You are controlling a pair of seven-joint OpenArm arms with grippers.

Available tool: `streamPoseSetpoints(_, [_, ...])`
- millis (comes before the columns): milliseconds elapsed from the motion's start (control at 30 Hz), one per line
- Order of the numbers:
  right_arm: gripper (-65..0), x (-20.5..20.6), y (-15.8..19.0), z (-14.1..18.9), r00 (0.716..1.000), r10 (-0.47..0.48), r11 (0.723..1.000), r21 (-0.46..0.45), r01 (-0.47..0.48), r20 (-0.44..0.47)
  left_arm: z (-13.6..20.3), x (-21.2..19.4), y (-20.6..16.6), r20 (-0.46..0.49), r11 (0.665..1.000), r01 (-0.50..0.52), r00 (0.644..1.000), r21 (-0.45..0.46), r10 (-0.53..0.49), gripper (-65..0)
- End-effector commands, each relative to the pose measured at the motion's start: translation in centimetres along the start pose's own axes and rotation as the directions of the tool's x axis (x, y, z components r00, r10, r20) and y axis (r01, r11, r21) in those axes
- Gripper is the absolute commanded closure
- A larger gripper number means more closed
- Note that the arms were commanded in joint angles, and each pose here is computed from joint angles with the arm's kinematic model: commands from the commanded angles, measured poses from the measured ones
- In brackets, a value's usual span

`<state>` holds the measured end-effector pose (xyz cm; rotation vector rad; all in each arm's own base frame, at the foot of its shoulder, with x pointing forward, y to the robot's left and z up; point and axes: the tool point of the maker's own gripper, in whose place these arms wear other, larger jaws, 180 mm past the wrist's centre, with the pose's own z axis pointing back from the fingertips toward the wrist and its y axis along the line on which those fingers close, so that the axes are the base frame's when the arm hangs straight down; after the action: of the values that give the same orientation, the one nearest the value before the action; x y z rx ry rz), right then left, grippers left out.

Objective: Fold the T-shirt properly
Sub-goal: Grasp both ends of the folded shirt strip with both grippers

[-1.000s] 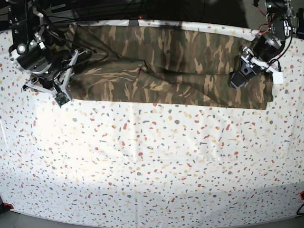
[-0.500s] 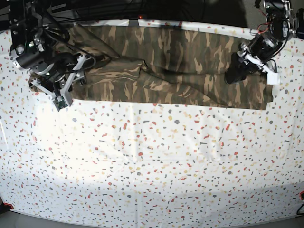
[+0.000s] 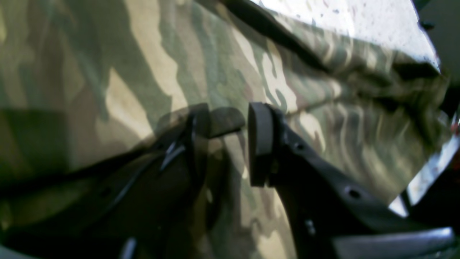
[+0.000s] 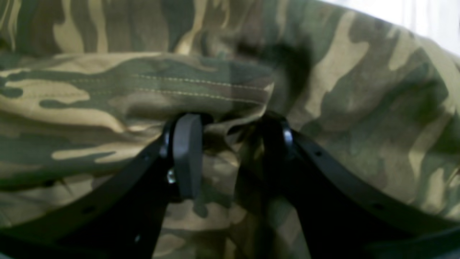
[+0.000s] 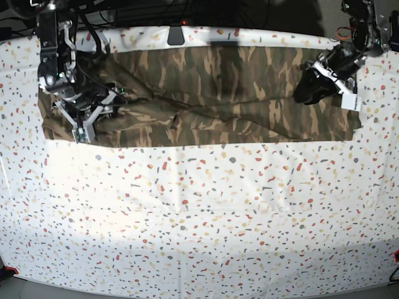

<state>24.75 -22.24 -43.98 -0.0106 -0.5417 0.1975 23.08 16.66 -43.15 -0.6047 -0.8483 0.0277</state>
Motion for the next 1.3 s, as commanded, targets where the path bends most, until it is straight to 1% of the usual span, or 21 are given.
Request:
streamPoseSetpoints(0, [-27.6, -2.8, -0.6, -0.8, 0.993, -0.005, 0.999, -0.032, 0.001, -0.122, -0.1, -1.2, 1.4, -0.089, 0.996, 0.046, 0.995, 0.072, -0.039, -18.7])
streamPoseSetpoints(67, [-27.6, -2.3, -1.0, -1.6, 0.992, -0.025, 0.999, -0.035, 0.021, -0.124, -1.0, -1.5, 1.9, -0.114, 0.991, 0.08, 0.991, 0.109, -0.068, -18.7])
streamPoseSetpoints(133, [-27.6, -1.7, -1.3, -2.2, 0.991, -0.04, 0.999, -0.039, 0.036, -0.124, -2.3, -2.1, 2.2, -0.15, 0.987, 0.103, 0.985, 0.124, -0.084, -18.7])
streamPoseSetpoints(233, [-27.6, -0.7, -1.8, -2.8, 0.992, -0.052, 0.998, -0.044, 0.047, -0.115, -5.0, -3.3, 2.2, -0.219, 0.987, 0.119, 0.971, 0.109, -0.093, -18.7])
streamPoseSetpoints(333, [-27.6, 0.4, -1.8, -2.9, 0.994, -0.056, 0.998, -0.044, 0.052, -0.093, -7.4, -3.8, 2.6, -0.262, 0.988, 0.123, 0.96, 0.094, -0.095, -18.7])
streamPoseSetpoints(433, [-27.6, 0.5, -1.7, -3.0, 0.994, -0.057, 0.998, -0.041, 0.054, -0.089, -8.9, -4.1, 3.4, -0.317, 0.985, 0.147, 0.942, 0.093, -0.111, -18.7])
streamPoseSetpoints(533, [-27.6, 0.5, -1.6, -3.0, 0.994, -0.058, 0.998, -0.04, 0.055, -0.088, -9.1, -3.9, 4.3, -0.339, 0.982, 0.156, 0.934, 0.108, -0.111, -18.7])
streamPoseSetpoints(633, [-27.6, 1.0, -1.7, -3.0, 0.996, -0.054, 0.998, -0.043, 0.051, -0.065, -8.5, -3.5, 5.5, -0.347, 0.973, 0.191, 0.928, 0.127, -0.137, -18.7])
streamPoseSetpoints(667, [-27.6, 1.1, -1.8, -3.0, 0.997, -0.052, 0.998, -0.045, 0.05, -0.059, -8.3, -3.3, 6.0, -0.355, 0.967, 0.211, 0.923, 0.141, -0.15, -18.7])
streamPoseSetpoints(733, [-27.6, 1.3, -1.8, -3.0, 0.998, -0.051, 0.998, -0.046, 0.049, -0.047, -7.7, -2.9, 7.9, -0.381, 0.942, 0.255, 0.911, 0.218, -0.158, -18.7])
streamPoseSetpoints(767, [-27.6, 1.6, -1.8, -3.0, 0.998, -0.05, 0.998, -0.047, 0.048, -0.033, -7.4, -2.7, 8.6, -0.39, 0.931, 0.275, 0.906, 0.242, -0.166, -18.7])
streamPoseSetpoints(867, [-27.6, 2.5, -1.9, -3.0, 0.999, -0.048, 0.998, -0.049, 0.048, 0.007, -7.0, -1.9, 9.4, -0.39, 0.921, 0.293, 0.903, 0.257, -0.178, -18.7])
streamPoseSetpoints(967, [-27.6, 3.4, -2.4, -3.2, 0.998, -0.059, 0.996, -0.06, 0.061, 0.037, -7.4, -0.7, 9.4, -0.372, 0.918, 0.301, 0.908, 0.258, -0.193, -18.7])
streamPoseSetpoints(1100, [-27.6, 4.0, -4.0, -4.4, 0.997, -0.076, 0.992, -0.103, 0.077, 0.015, -8.6, 2.5, 9.1, -0.321, 0.913, 0.314, 0.92, 0.259, -0.225, -18.7])
streamPoseSetpoints(1167, [-27.6, 4.1, -4.7, -5.0, 0.996, -0.086, 0.99, -0.116, 0.085, -0.003, -9.1, 4.0, 8.9, -0.301, 0.911, 0.32, 0.923, 0.26, -0.238, -18.7])
streamPoseSetpoints(1267, [-27.6, 4.6, -5.2, -5.6, 0.995, -0.103, 0.988, -0.119, 0.102, -0.001, -9.6, 5.7, 8.7, -0.281, 0.908, 0.327, 0.926, 0.261, -0.253, -18.7])
